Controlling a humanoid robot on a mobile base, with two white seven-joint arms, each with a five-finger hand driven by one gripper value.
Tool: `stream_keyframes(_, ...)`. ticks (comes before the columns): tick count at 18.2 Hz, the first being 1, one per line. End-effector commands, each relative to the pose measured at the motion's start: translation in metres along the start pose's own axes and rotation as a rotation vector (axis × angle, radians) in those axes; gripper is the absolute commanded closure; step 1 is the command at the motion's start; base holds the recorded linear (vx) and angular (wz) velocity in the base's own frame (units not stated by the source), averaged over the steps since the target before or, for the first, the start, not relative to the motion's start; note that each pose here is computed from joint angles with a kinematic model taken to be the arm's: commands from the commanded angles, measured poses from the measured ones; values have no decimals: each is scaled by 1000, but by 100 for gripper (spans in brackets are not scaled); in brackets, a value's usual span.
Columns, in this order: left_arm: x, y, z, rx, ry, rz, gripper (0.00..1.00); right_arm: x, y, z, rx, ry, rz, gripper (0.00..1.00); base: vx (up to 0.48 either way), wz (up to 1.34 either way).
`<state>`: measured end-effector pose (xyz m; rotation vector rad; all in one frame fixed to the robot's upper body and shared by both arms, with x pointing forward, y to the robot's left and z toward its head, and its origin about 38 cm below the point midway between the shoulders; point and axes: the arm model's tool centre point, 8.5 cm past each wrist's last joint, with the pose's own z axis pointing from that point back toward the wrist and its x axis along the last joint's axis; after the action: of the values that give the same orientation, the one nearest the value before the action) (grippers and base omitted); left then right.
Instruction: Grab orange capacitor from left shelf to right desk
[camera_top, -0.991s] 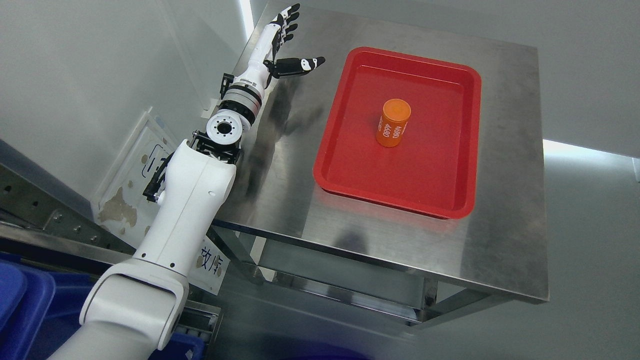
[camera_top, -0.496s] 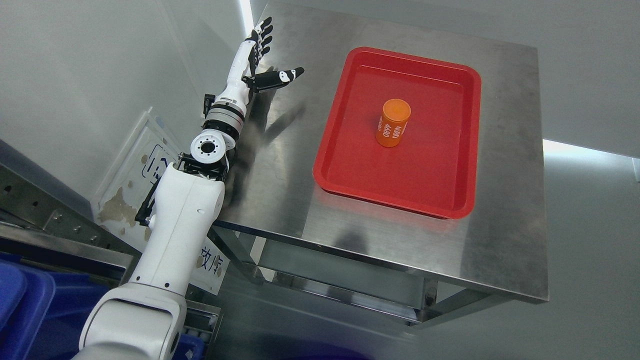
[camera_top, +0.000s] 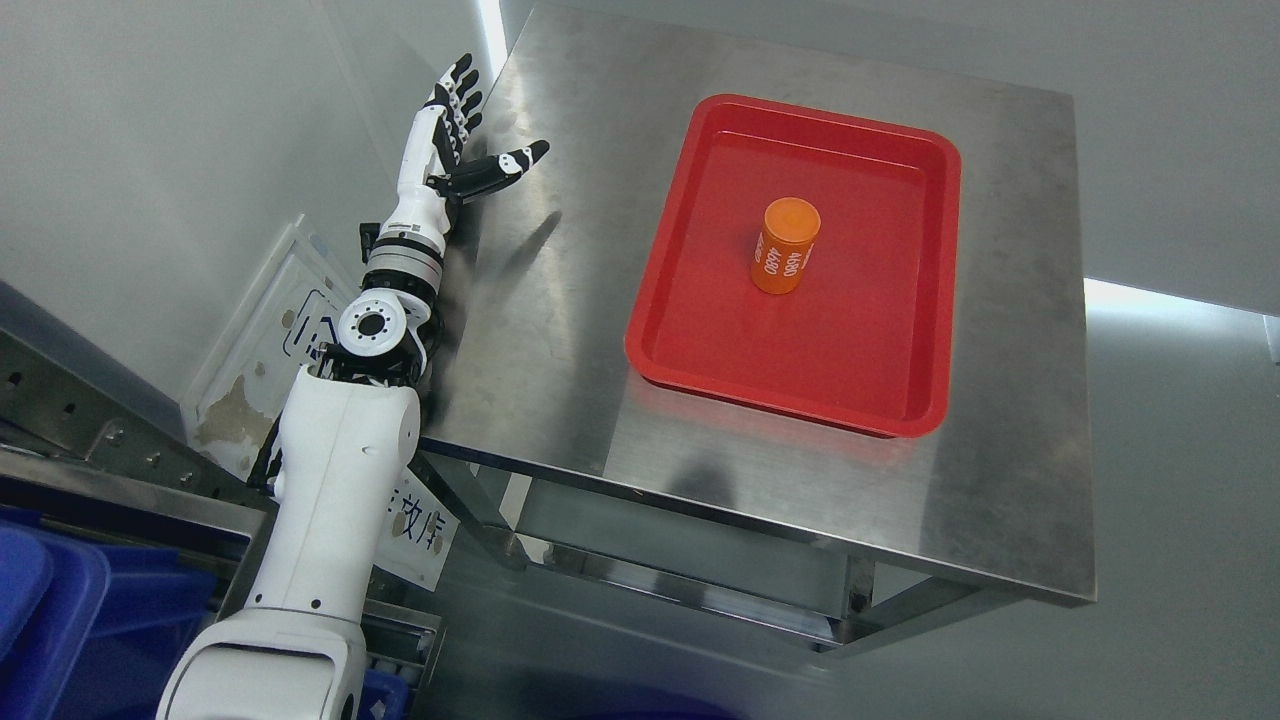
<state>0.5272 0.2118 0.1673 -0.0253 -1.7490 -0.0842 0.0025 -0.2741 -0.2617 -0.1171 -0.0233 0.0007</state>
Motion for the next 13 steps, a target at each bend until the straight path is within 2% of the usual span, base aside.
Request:
stream_keyframes(1,9,46,18,118,-47,32,0,-7,-11,0,-17,3,-8,0,0,0)
stream_keyframes(13,18,50,18,127,-73,35,0,-7,-11,0,-17,3,-8,0,8,-41)
